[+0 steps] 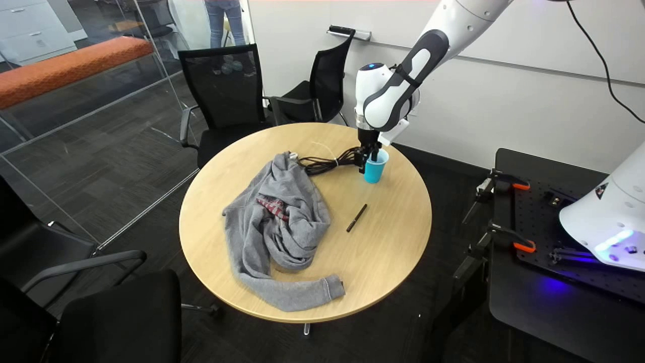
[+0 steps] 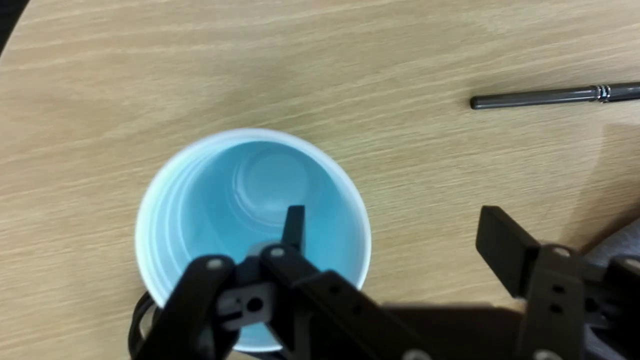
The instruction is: Move the cup
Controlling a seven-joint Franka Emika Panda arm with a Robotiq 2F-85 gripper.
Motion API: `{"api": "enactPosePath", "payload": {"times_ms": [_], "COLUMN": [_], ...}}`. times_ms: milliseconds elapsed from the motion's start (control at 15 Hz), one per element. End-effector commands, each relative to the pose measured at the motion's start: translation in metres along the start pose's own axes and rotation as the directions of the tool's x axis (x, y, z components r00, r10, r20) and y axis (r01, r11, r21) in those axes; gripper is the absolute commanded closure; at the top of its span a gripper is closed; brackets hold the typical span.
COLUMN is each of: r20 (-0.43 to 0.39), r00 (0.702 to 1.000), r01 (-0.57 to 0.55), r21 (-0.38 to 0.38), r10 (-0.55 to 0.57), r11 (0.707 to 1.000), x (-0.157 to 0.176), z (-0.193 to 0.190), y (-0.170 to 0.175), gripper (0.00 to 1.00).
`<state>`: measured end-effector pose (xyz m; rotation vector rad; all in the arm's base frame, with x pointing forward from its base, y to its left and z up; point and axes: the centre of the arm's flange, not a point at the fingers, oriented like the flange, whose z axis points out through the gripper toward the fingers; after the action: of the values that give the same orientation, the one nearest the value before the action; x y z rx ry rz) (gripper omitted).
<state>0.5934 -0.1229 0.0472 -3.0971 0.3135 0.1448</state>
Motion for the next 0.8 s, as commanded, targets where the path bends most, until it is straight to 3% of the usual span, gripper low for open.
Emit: {"api": "enactPosePath", "payload": {"times_ms": [0,467,733], "r20": [0.016,0.007,0.009], "r00": [1.000,1.000,1.000], "r01": [0.015,0.007,-0.010], "r21": [0.024,0.028,0.016], "r10": [-0.016,-0.007,0.010], "r11": [1.000,1.000,1.000], "x": [0.0130,0.0172,0.0156], "z": [0.0029,0.0052,-0.0026], "y": [0.0008,0.0031,0.0026], "gripper": [0.44,0.98,1.00]}}
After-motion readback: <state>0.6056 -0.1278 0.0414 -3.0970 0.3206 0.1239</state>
